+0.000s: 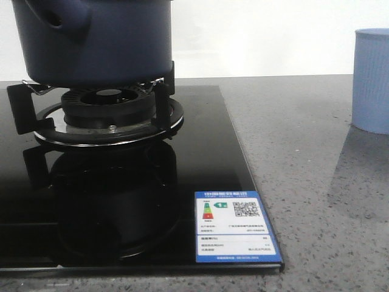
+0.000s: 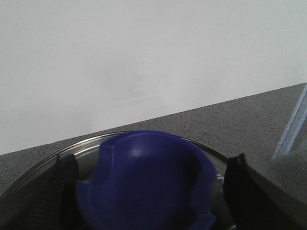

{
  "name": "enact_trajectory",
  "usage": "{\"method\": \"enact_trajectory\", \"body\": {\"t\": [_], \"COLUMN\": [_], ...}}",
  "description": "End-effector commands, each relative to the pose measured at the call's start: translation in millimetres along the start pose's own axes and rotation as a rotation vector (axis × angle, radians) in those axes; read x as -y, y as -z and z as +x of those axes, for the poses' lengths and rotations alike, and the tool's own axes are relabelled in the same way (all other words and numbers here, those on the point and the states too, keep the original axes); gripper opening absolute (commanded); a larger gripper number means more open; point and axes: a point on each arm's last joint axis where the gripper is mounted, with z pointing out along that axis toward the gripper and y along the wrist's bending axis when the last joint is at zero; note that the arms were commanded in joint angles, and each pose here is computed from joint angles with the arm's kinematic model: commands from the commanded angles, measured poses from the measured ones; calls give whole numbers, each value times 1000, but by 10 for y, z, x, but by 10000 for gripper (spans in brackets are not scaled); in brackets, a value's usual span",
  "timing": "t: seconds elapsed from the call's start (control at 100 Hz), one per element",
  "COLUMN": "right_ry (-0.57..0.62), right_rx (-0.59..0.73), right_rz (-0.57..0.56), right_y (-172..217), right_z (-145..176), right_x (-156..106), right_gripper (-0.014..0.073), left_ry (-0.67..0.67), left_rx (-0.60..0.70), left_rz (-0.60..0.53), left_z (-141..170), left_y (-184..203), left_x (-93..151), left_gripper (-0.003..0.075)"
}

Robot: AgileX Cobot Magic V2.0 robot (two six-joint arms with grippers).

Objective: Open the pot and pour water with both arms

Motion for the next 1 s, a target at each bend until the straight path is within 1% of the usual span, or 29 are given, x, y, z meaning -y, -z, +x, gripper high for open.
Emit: {"method": "enact_trajectory", "body": {"t": [0.0, 0.11, 0.3, 0.68, 0.99], "right_ry": [6, 6, 6, 6, 6], "right_rx": [95, 95, 95, 95, 95], "right_rz": [5, 5, 5, 5, 5], "right_y": [33, 33, 33, 33, 33], "right_z": [-169, -169, -169, -169, -169], "right_x": [-3, -3, -3, -3, -3], "right_gripper": [532, 532, 532, 532, 532], "left_ry": [-5, -11, -27, -28, -28], "left_rx": [138, 166, 149, 133, 128], "left_rz": [-25, -39, -27, -18, -16], "left_z": [-257, -283, -267, -253, -248], "left_y": [75, 80, 77, 74, 74], "left_x": [5, -7, 5, 13, 15], "left_gripper": [561, 558, 545, 394, 335]}}
